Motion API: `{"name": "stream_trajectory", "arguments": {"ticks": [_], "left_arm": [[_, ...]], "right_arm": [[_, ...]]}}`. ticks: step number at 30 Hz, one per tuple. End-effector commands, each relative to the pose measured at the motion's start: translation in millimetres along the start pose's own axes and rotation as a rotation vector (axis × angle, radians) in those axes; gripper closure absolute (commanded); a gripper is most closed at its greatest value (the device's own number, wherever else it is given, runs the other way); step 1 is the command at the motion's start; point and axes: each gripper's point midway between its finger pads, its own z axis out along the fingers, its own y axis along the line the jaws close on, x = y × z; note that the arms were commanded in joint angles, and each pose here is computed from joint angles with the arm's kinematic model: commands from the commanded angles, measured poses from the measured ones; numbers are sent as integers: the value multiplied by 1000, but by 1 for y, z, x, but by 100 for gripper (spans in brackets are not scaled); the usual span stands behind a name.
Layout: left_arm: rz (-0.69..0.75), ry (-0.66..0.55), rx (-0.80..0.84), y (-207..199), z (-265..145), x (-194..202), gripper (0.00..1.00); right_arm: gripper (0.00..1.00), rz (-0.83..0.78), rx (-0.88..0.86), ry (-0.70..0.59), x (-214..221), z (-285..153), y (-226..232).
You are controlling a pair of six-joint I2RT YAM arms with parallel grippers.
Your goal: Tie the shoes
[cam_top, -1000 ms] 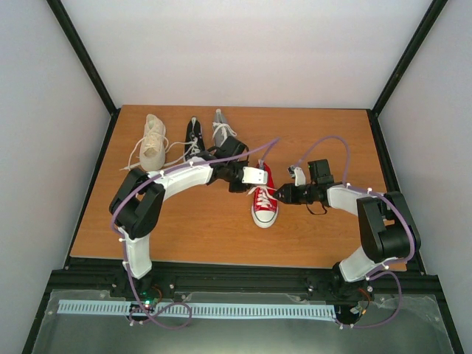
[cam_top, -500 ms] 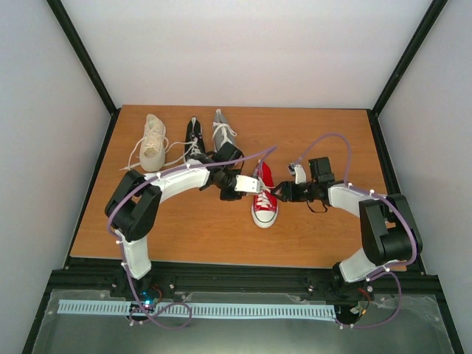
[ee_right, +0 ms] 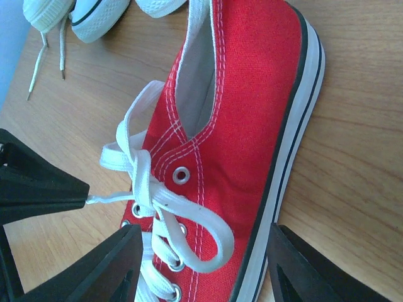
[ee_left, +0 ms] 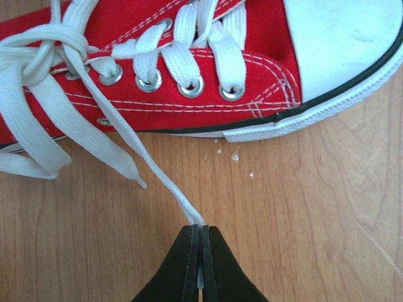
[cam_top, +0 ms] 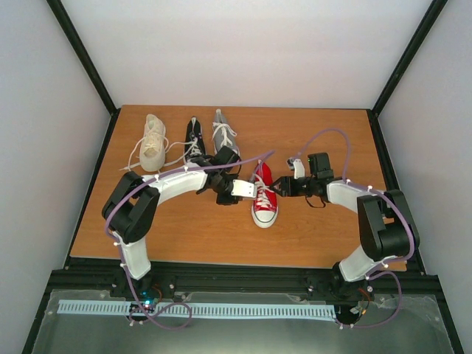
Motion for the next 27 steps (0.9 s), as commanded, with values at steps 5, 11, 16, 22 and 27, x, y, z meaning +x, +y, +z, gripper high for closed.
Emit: {"name": "stream_trajectory", "arguments": {"ticks": [5, 11, 16, 22, 27], "left_arm": [[63, 1, 49, -16, -5, 8, 99], [62, -9, 33, -12, -6, 4, 97], [100, 1, -5, 0, -12, 3, 56], [150, -18, -226, 68, -17, 1, 56], [95, -87, -258, 95, 2, -13, 42]], "right_arm": [[40, -49, -19, -26, -10, 2, 4], [39, -178, 1, -112, -26, -18, 18], [38, -367, 61, -192, -34, -28, 18], [41, -390, 100, -61, -28, -12, 3], [41, -311, 99, 90, -3, 9, 1]]}}
